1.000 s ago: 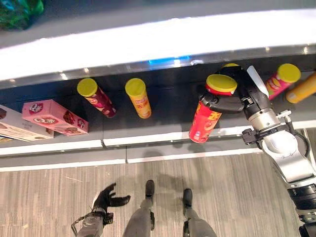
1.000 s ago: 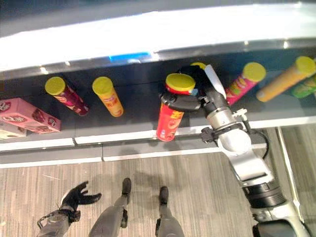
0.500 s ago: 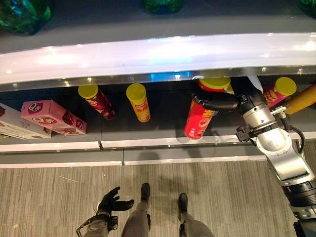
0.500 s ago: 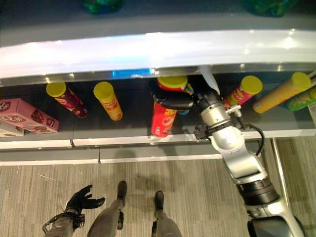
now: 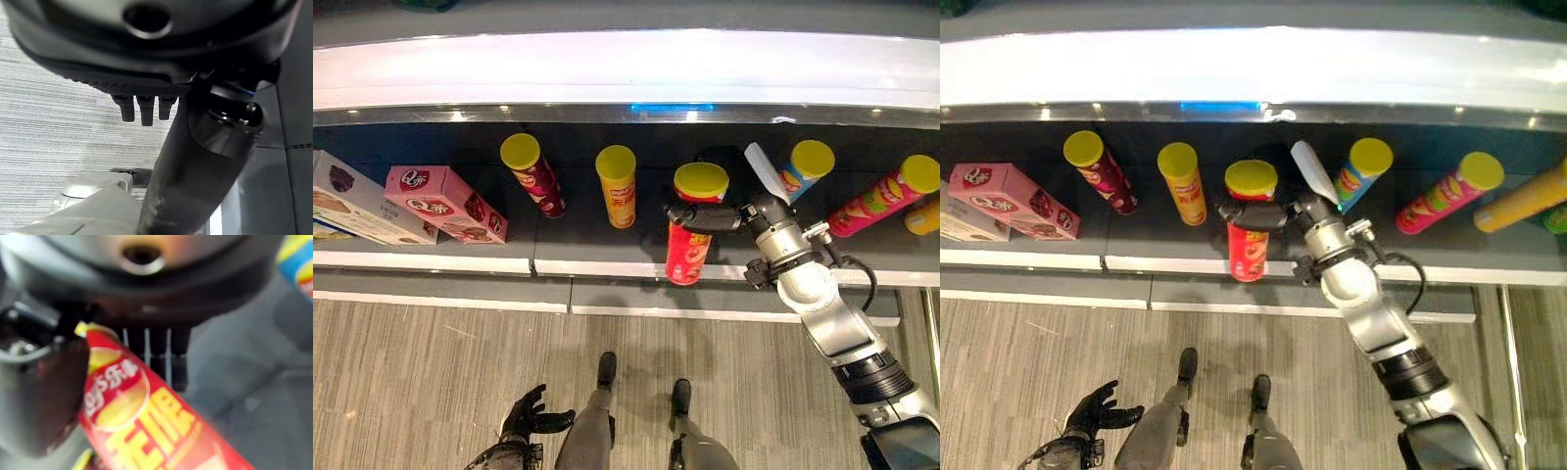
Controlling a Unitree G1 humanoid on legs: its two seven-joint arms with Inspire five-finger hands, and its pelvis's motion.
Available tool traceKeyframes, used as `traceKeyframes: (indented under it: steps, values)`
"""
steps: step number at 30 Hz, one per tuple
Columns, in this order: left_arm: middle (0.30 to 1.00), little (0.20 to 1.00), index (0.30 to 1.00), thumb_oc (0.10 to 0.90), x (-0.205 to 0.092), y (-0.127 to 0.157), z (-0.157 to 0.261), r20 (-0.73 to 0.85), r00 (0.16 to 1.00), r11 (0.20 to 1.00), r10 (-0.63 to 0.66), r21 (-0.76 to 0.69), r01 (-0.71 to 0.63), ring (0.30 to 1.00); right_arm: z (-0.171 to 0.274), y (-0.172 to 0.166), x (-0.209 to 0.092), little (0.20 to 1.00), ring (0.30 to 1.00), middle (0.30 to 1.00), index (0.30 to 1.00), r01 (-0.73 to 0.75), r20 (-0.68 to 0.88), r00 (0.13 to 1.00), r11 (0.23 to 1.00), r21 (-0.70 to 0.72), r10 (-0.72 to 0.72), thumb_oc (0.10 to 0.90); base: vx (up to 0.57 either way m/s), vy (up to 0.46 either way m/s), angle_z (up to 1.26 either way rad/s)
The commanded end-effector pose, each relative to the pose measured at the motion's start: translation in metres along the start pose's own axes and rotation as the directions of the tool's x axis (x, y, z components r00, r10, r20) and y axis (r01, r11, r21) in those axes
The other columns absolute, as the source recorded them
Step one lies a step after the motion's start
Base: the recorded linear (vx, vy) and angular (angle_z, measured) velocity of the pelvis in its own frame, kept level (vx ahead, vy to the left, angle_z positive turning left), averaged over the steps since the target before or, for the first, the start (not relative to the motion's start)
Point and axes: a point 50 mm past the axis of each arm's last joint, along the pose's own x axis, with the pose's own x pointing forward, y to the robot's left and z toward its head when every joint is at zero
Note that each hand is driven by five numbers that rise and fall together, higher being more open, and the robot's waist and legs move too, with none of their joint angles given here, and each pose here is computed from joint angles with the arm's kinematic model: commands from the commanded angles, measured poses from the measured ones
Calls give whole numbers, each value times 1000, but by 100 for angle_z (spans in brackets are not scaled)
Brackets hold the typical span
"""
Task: Put the goods on the table back onto the shelves and tidy them up.
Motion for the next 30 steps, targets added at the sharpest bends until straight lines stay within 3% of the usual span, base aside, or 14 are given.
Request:
traceKeyframes:
  steps: [1,8,30]
  values:
    - [900,900,900,800,-2,21,-2,13,999,995,48,84,-49,900,46,-49,18,300,300,300,300,245,248,944,965,-91,-217,400,-7,7,12]
    - [900,900,900,800,-2,20,-3,11,998,992,59,107,-60,900,54,-73,16,300,300,300,300,407,313,885,898,-166,-343,400,-10,6,10]
    - [900,900,900,800,11,5,20,67,995,985,70,150,-80,900,108,-91,23,300,300,300,300,632,529,685,769,-91,-500,400,-33,-5,6]
